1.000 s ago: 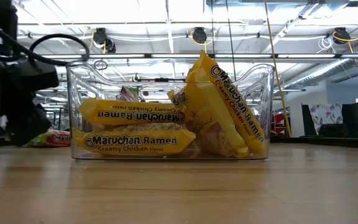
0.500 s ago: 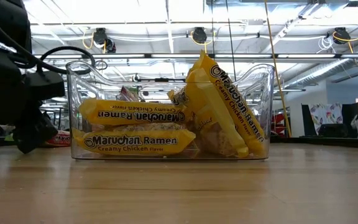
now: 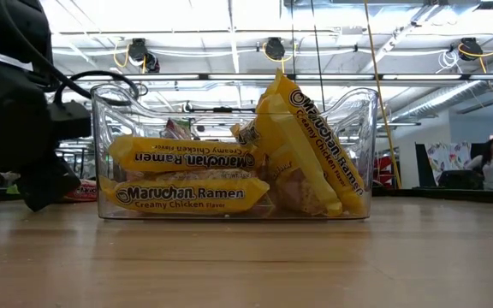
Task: Sort Maruchan noodles
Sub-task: Put the green noodle pack into the center transparent bin
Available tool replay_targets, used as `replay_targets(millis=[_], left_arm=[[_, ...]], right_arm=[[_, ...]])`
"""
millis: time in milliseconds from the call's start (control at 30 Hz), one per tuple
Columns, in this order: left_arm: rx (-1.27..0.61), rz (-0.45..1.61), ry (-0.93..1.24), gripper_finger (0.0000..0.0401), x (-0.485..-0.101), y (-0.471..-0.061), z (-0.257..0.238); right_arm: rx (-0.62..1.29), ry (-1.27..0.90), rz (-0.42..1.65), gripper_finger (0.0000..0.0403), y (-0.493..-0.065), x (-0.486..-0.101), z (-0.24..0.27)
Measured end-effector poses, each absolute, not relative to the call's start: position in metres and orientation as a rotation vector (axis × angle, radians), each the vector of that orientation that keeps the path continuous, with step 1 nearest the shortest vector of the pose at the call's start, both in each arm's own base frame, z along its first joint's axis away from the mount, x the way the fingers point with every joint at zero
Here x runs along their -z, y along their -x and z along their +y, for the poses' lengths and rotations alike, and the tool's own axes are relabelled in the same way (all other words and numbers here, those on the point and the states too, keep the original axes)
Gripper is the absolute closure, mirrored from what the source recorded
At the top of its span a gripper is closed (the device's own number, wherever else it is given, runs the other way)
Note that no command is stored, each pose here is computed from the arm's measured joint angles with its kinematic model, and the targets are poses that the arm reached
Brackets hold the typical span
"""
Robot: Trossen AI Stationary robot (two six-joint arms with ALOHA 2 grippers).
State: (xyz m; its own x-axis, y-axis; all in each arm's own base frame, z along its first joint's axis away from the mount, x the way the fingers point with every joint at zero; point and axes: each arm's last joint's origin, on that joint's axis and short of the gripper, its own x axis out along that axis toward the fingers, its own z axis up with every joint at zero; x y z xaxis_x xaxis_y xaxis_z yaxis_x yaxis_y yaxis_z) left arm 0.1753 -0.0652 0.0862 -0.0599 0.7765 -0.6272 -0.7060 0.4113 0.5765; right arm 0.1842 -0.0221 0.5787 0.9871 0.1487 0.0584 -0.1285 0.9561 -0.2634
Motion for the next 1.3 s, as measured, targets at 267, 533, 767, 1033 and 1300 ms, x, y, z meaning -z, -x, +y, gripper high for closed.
replay_targets(millis=[267, 533, 767, 1033, 1300], left_arm=[[-1.176, 1.138, -0.104, 0.0307, -0.085, -0.181, -0.06], [-1.178, 1.168, -0.091, 0.0307, -0.085, -0.183, -0.054], [-1.187, 1.176, -0.072, 0.031, -0.085, -0.184, -0.053], [-1.188, 1.174, -0.073, 0.0386, -0.085, -0.184, -0.053], [-1.172, 1.199, -0.091, 0.0397, -0.094, -0.187, -0.054]], right_arm=[[-0.141, 0.235, -0.085, 0.0332, -0.18, -0.58, -0.021], [-0.141, 0.227, -0.092, 0.0332, -0.176, -0.581, -0.021], [-0.142, 0.215, -0.096, 0.0332, -0.176, -0.582, -0.021], [-0.142, 0.216, -0.098, 0.0332, -0.176, -0.582, -0.021], [-0.142, 0.215, -0.098, 0.0332, -0.176, -0.582, -0.021]])
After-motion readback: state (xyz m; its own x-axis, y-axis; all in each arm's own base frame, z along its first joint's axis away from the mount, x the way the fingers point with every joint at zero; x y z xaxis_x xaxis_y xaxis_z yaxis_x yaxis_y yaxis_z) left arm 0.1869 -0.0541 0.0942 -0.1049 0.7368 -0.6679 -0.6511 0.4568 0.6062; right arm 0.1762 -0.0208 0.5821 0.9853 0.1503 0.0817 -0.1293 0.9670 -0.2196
